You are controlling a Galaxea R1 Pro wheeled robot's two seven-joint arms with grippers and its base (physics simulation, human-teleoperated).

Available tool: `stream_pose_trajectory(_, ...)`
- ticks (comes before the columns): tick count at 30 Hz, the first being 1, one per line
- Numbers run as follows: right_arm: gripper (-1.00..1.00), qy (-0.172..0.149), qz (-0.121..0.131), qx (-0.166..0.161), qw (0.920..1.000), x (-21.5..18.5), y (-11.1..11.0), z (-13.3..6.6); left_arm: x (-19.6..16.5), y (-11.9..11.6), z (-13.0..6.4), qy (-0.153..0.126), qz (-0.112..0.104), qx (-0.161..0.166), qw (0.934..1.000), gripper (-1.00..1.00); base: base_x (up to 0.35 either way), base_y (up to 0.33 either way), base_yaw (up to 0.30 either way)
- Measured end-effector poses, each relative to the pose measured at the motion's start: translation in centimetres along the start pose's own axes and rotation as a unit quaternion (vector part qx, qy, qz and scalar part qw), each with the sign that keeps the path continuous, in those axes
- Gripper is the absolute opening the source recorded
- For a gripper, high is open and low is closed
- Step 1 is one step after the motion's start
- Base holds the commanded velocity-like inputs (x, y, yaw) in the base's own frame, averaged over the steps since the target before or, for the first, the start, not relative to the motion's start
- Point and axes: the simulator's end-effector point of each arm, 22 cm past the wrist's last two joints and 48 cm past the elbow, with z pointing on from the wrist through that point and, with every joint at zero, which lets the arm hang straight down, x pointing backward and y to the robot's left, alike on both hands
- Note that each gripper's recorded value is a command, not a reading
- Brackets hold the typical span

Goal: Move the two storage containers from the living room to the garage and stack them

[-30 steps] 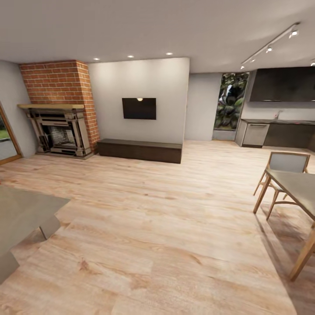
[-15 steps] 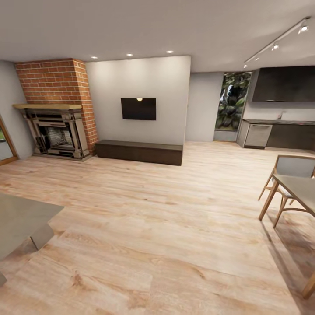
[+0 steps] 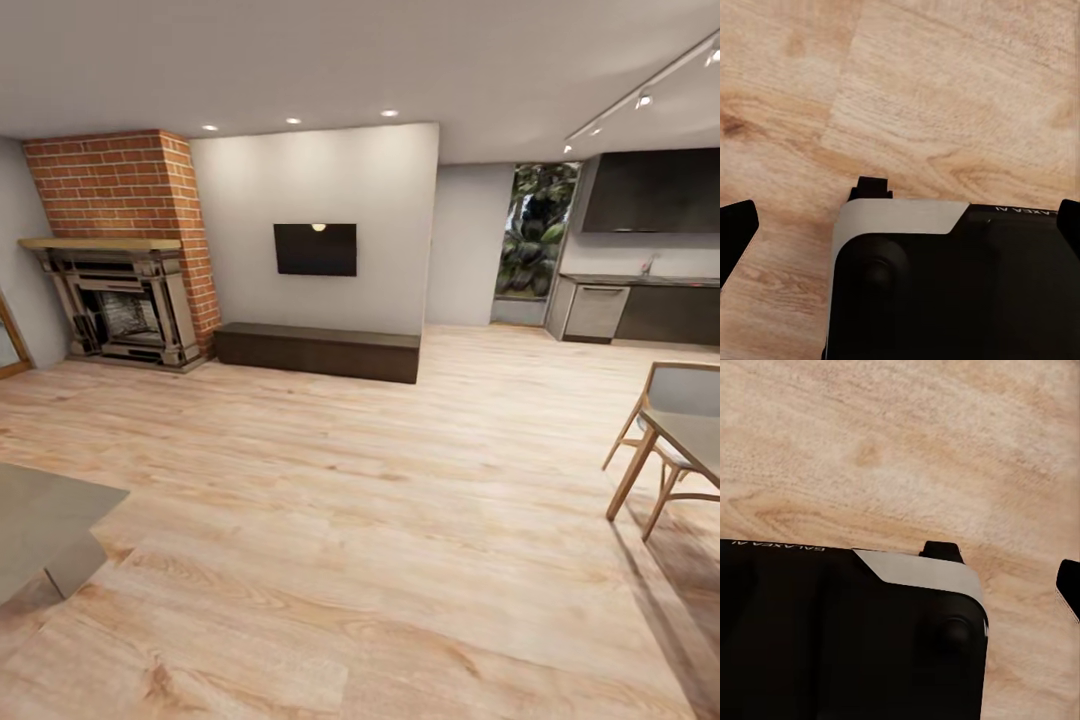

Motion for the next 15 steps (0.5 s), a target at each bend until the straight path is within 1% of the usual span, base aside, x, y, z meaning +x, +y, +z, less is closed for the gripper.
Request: stream_pose_trajectory(15,1.0,0.0,-0.001,0.001,1.0,0.0,-0.03,0.0,-0.03,0.0,0.0,-0.001,0.0,0.0,1.0,1.0,0.322,0.0,0.0)
